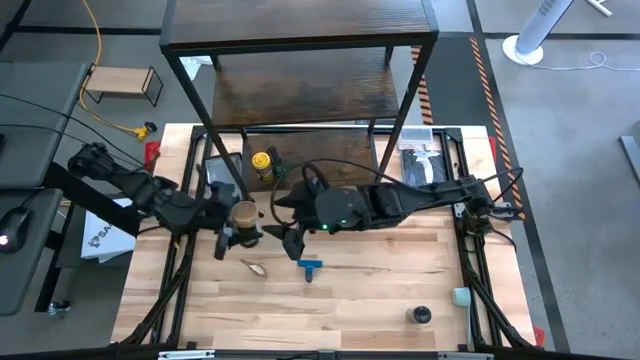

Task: Shelf spices
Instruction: Put the brown seasoning bottle on the shelf

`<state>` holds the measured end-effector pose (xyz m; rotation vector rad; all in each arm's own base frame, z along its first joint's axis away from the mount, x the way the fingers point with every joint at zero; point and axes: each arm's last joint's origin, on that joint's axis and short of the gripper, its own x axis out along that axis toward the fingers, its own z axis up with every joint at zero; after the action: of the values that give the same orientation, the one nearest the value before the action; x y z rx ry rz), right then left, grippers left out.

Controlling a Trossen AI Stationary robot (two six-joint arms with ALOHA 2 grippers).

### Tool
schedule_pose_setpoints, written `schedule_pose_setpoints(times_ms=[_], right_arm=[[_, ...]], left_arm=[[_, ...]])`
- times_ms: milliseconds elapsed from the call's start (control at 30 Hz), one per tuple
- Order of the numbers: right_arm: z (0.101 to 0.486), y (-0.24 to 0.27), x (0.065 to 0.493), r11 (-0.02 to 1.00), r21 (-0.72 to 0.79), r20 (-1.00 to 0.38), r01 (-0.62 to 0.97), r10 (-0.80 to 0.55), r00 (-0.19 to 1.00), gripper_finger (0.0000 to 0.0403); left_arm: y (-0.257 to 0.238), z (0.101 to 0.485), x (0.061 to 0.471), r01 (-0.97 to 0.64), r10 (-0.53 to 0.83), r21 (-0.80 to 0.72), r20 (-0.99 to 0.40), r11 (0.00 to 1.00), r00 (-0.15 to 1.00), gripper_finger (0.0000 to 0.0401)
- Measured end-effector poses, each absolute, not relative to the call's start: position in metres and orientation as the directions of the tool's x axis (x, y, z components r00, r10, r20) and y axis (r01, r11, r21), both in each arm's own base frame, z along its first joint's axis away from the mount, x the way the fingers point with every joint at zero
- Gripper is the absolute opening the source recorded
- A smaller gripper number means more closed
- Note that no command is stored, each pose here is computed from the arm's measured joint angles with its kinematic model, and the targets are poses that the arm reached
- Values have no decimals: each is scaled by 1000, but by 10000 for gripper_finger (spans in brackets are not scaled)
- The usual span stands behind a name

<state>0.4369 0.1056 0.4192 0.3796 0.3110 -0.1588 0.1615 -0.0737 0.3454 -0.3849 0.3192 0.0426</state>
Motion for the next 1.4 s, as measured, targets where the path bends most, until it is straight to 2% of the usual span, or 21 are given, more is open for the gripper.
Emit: schedule_pose_setpoints(times_ms=[233,333,467,700,1267,1400], right_arm=[[422,106,441,906,331,-264,265,-181,947,329],[429,103,442,901,359,-208,243,-176,962,329],[425,100,447,906,370,-206,205,-135,969,329],[423,101,451,909,377,-203,178,-106,974,329],[427,98,454,929,353,-160,112,-58,985,329],[427,98,454,932,349,-161,92,-37,986,316]], left_arm=[[-83,357,182,-124,55,-240,-274,963,960,255],[-84,367,188,-116,67,-185,-250,976,966,255],[-85,375,196,-105,70,-131,-245,986,967,255],[-81,387,200,-114,85,-128,-214,985,973,255],[-84,392,211,-6,-18,-168,-145,986,989,255],[-84,393,211,-4,-20,-171,-138,985,990,255]])
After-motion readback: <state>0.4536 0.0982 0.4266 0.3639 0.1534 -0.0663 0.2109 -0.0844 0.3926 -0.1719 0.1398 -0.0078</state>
